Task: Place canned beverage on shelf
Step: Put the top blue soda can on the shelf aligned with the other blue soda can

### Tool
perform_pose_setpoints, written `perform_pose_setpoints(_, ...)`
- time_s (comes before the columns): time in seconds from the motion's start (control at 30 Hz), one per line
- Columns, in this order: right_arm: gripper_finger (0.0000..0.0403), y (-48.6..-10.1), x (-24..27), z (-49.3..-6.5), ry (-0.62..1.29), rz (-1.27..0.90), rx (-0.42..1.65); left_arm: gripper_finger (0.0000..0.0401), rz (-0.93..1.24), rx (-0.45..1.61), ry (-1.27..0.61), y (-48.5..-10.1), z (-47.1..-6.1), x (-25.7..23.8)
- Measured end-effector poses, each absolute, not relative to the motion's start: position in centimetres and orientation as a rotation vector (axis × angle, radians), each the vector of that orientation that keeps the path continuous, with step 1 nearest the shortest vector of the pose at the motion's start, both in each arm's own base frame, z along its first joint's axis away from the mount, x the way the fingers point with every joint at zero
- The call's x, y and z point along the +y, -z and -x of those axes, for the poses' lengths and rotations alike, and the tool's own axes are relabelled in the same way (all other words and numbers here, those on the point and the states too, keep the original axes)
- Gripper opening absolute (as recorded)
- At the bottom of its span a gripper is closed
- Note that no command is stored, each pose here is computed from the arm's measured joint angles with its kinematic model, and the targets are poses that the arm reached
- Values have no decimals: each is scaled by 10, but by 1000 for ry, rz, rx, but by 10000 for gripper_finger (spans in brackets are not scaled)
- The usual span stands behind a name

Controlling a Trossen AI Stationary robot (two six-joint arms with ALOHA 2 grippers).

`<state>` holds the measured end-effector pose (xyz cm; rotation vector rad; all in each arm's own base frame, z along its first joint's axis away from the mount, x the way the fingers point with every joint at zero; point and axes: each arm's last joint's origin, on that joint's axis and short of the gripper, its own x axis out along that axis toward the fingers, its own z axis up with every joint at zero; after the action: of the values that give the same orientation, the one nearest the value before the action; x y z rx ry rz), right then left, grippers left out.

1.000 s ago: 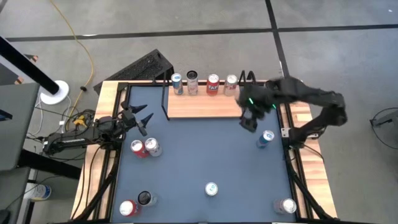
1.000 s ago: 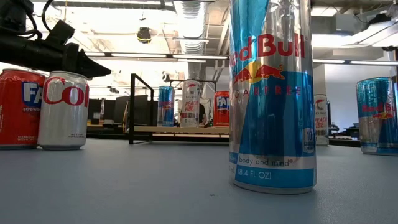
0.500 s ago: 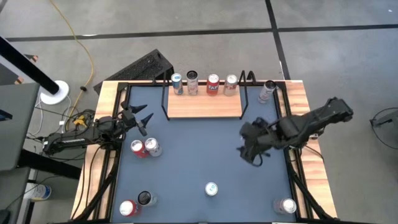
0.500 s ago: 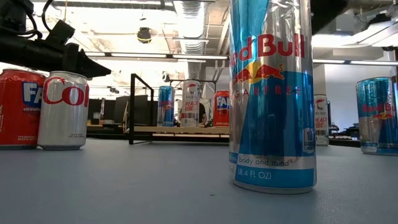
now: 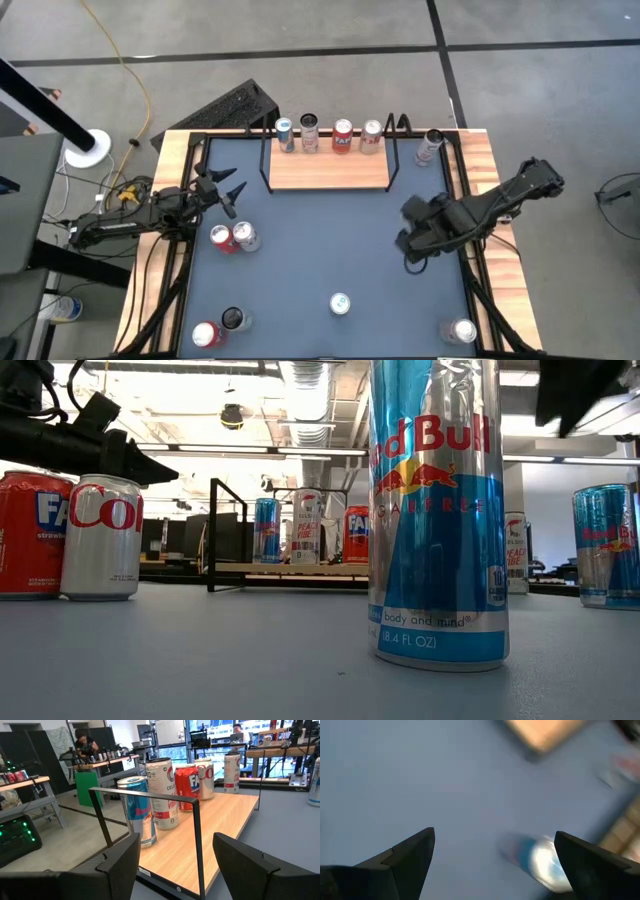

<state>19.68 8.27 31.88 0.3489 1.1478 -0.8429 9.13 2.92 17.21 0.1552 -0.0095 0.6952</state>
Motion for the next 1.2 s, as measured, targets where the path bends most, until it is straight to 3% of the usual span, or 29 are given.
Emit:
perform_pose_setpoints(0.13, 395, -312, 80, -195, 912, -459, 1083, 240, -155, -10, -696, -172, -91, 29)
perform_pose_setpoints(0.37, 395, -289, 64, -187, 1062, -462, 1145, 240, -155, -9, -696, -172, -91, 29)
perform_pose_setpoints(0.8, 395, -278, 36, -156, 1017, -529, 1300, 240, -155, -9, -696, -172, -91, 29)
perform_pose_setpoints(1.2, 392, -253, 36, -143, 975, -640, 1242, 240, -155, -9, -696, -172, -91, 29)
